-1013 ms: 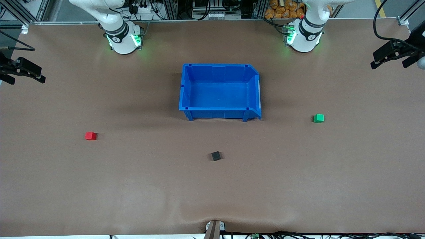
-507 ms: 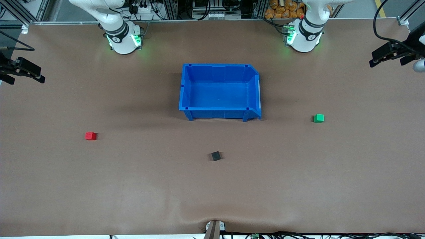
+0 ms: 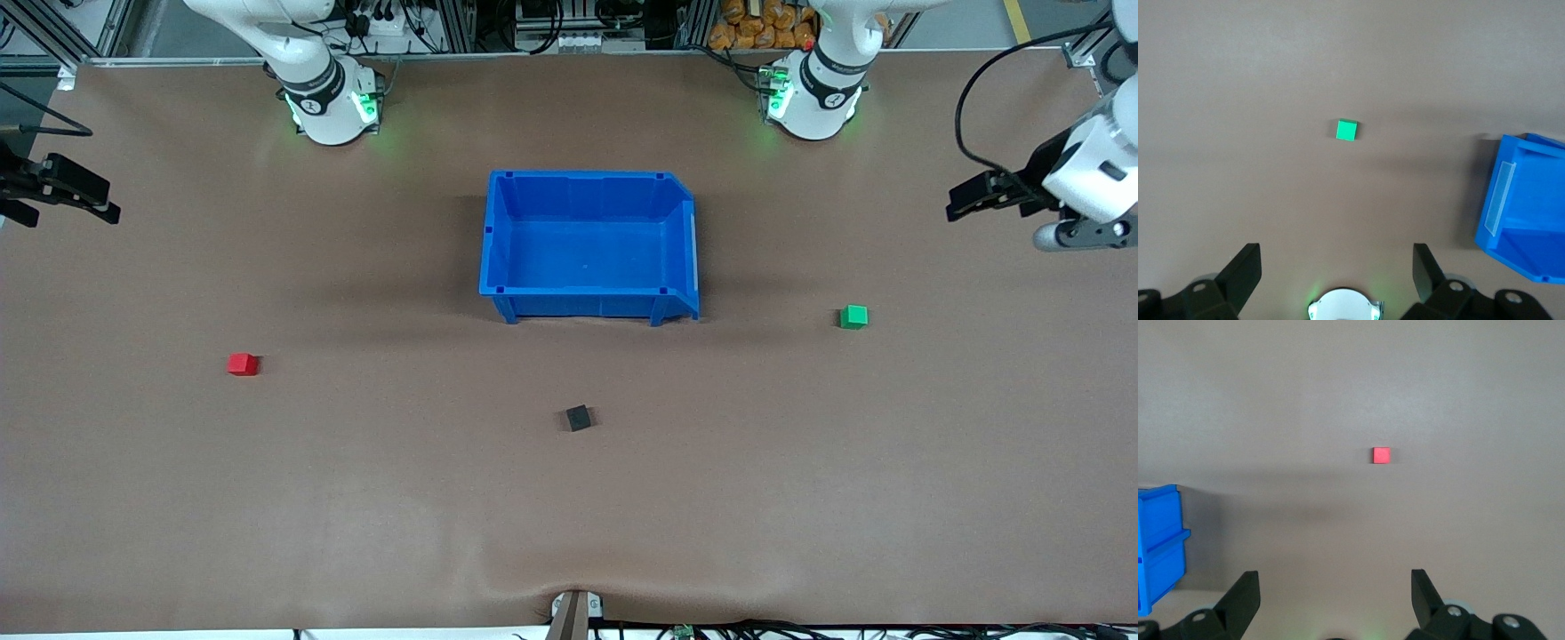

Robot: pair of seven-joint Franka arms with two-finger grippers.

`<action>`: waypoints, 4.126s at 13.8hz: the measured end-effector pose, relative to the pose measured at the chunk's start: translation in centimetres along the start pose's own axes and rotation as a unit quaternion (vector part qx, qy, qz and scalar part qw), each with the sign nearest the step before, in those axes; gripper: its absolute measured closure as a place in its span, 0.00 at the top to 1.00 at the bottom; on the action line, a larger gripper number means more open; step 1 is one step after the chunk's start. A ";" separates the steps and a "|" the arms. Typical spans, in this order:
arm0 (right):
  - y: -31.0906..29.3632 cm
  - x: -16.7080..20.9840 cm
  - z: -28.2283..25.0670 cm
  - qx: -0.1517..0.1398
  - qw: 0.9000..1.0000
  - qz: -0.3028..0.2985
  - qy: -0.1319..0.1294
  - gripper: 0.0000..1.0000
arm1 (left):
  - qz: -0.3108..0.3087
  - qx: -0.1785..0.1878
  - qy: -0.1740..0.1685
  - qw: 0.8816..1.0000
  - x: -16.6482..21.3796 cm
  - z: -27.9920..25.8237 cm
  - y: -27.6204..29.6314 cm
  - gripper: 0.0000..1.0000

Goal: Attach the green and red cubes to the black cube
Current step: 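Move the left gripper down over the green cube, then close the left gripper on the green cube while the right gripper approaches the red cube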

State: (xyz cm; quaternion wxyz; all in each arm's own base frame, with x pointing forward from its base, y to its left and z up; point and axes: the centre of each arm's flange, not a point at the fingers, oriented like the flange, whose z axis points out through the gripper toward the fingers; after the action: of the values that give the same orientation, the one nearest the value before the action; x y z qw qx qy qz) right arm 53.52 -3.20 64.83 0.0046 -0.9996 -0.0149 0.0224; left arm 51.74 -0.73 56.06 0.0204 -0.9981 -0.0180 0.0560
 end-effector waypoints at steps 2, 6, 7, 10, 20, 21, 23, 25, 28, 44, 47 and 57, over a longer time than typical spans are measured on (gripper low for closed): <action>0.0 0.0 0.0 0.000 1.000 0.000 0.000 1.00 | 0.001 0.000 -0.002 1.000 0.1 1.4 0.1 1.00; 0.0 0.0 0.0 0.000 1.000 0.000 0.000 1.00 | 0.002 0.000 -0.001 1.000 0.4 4.0 0.3 1.00; 0.0 0.0 0.0 0.000 1.000 0.000 -0.001 1.00 | 0.003 0.000 0.002 1.000 0.5 4.6 0.4 1.00; 0.0 0.0 0.1 0.000 1.000 0.000 -0.003 1.00 | 0.008 -0.001 0.010 1.000 0.9 6.2 0.6 1.00; 0.4 -0.1 0.6 0.001 1.000 0.004 -0.014 1.00 | 0.013 -0.004 0.010 1.000 3.9 13.2 0.9 1.00; 0.5 -0.1 0.7 0.001 1.000 0.004 -0.015 1.00 | 0.011 -0.005 0.007 1.000 4.0 13.9 0.8 1.00; 0.8 0.0 0.9 0.002 1.000 0.007 -0.018 1.00 | 0.006 -0.005 0.001 1.000 4.2 15.1 0.2 1.00; 1.3 0.1 1.4 0.002 1.000 0.013 -0.022 1.00 | 0.004 -0.006 -0.005 1.000 4.6 16.5 0.0 1.00; 1.6 0.6 2.3 0.003 0.999 0.015 -0.030 1.00 | 0.005 -0.008 -0.002 1.000 5.3 18.8 0.1 1.00; 2.5 3.9 7.5 0.007 0.998 0.019 -0.057 1.00 | 0.014 -0.011 0.003 1.000 6.0 31.0 0.8 1.00; 2.5 4.4 7.9 0.007 0.998 0.018 -0.054 1.00 | 0.039 0.011 -0.003 0.999 5.7 32.7 0.8 0.85; 2.5 5.4 10.8 0.005 0.999 0.017 -0.035 1.00 | 0.047 0.008 0.001 0.999 5.5 36.7 1.2 0.72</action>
State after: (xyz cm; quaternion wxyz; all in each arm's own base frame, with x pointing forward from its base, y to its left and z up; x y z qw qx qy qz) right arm 58.53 -5.48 53.81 0.0088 -0.9983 0.0026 0.0573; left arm 53.16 -0.27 18.99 0.0259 -0.9977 0.0297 0.0556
